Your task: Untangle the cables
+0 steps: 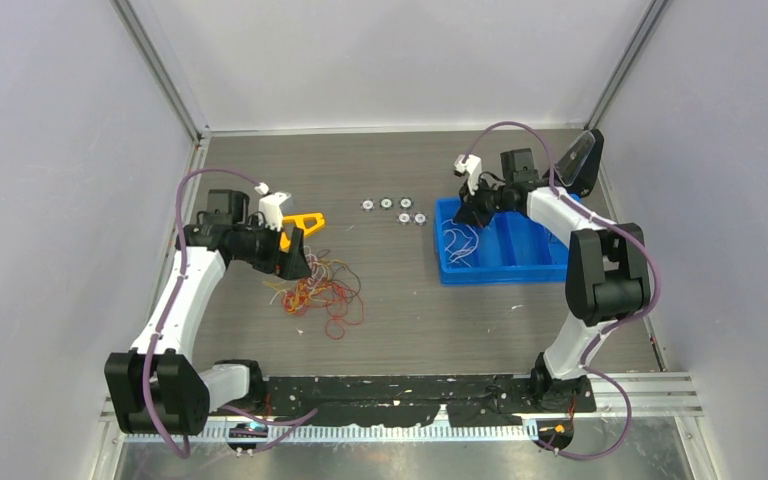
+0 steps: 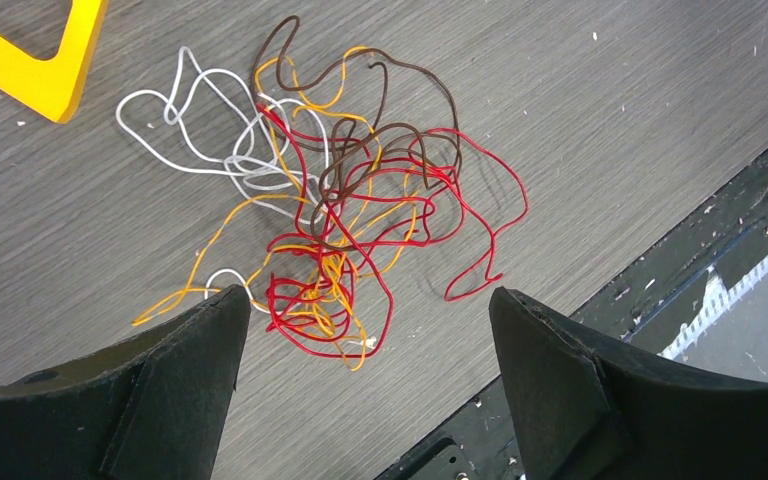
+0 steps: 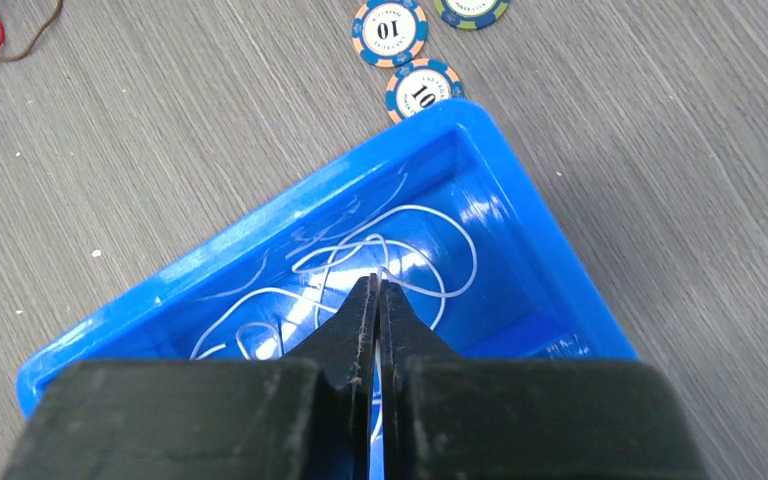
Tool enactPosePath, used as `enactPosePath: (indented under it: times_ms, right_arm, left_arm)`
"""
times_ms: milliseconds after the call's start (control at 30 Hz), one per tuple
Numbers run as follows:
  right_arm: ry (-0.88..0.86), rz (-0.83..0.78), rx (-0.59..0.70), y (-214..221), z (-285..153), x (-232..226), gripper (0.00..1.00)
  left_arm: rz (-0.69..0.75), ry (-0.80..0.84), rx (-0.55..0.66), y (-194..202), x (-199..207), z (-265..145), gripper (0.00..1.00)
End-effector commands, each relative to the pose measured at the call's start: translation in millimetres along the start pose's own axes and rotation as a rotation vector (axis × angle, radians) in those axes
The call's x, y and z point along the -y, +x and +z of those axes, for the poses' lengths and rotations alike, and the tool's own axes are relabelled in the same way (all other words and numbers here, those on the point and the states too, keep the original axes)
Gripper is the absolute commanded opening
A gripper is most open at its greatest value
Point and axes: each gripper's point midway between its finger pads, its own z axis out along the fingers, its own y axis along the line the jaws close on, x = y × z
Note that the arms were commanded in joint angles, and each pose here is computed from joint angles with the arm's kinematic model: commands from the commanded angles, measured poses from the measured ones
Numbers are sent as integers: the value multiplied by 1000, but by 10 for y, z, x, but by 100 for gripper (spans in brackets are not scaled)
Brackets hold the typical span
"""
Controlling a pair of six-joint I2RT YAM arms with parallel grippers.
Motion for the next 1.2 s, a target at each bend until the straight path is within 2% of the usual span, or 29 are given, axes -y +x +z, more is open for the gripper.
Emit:
enactPosePath:
  times_ms: [0,233,333,567,767,933,1033,1133,1167]
  right_arm:
    - [-51,20,20,-166,41,-28,7]
    - [-64,59,70,-285,86,-74,5]
    - [-68,95,45,-274,120,-61,6]
    - [-70,221,-66,62,182,-82,9]
    - [-41,245,-66,199,144,-53,14]
    - [-28,232,-28,69,93,-38,36]
    - [-7,214,-9,-43,16,-25,43]
    - [29,189,14,-191,-124,-22,53]
    - [40,177,24,-256,-188,-34,60]
  left_arm:
    - [41,-15,34,-170,-15,-74,92]
    - [34,-15,32,-132,-16,-59,92]
    - [40,-21,38,-139,-13,-78,92]
    - [45,-25,43,-156,-14,-92,92]
    - [53,-28,41,-110,-10,-95,92]
    - [68,-37,38,-99,-17,-115,92]
    - [74,-50,34,-88,-37,-129,93]
    - [74,-49,34,-76,-25,-135,96]
    - [75,-49,32,-67,-25,-134,96]
